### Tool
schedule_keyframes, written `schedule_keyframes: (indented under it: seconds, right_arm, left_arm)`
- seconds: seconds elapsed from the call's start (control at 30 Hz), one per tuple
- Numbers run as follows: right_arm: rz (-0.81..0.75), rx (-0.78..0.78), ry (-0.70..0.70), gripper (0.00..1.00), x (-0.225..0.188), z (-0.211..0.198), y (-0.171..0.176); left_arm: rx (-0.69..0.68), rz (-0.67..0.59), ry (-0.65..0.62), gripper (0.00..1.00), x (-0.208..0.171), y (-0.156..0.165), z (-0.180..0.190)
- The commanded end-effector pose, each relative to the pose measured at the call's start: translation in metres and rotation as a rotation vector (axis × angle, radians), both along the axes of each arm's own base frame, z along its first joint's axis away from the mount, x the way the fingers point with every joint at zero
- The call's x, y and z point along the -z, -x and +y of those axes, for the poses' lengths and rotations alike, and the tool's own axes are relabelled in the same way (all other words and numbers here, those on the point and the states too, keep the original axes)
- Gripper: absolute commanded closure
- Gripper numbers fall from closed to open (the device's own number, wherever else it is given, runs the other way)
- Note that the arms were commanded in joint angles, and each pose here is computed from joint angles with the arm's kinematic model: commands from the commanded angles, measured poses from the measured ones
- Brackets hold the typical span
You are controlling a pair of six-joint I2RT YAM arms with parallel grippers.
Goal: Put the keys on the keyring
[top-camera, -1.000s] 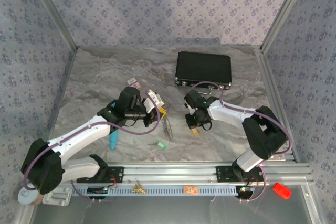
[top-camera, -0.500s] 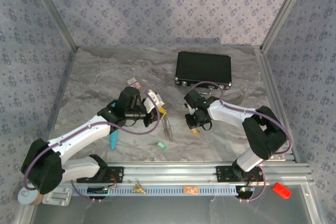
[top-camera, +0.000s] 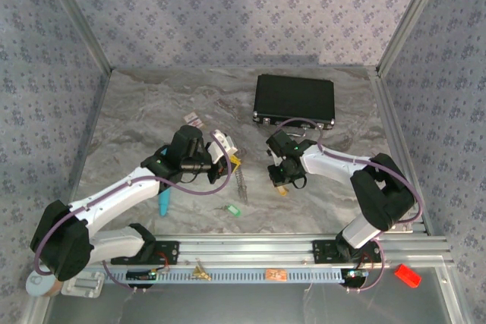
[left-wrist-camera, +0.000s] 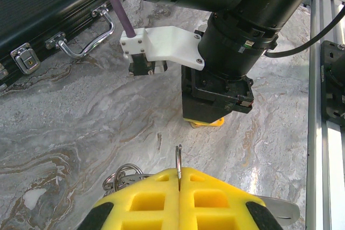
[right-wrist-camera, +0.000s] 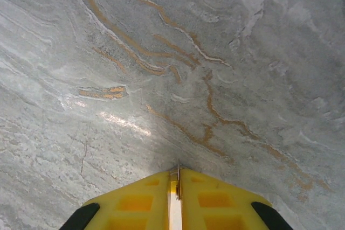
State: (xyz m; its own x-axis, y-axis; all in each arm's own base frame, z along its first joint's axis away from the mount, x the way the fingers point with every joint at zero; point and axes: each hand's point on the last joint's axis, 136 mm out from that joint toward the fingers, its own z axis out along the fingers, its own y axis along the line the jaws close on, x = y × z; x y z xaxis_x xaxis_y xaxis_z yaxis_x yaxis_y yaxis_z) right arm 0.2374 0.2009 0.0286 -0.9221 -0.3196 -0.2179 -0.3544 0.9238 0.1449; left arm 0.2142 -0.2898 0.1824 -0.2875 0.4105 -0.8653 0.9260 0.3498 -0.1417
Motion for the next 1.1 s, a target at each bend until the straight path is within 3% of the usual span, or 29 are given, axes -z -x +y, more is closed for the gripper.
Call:
schedule_keyframes:
  seconds: [0.0,1.07]
  right_arm:
    - [0.015,0.004,0.025,0.86,0.0002,-0.0038,0.0019]
    - [0.012,0.0,0.034,0.86,0.0005,-0.0033,0.0001]
  left_arm:
    - [0.012,-0.04,0.033,1.0,-0.0126,-0.002,-0.0018]
    - [0.015,-0.041,0.036,1.0,-0.0134,-0.0013,-0.002]
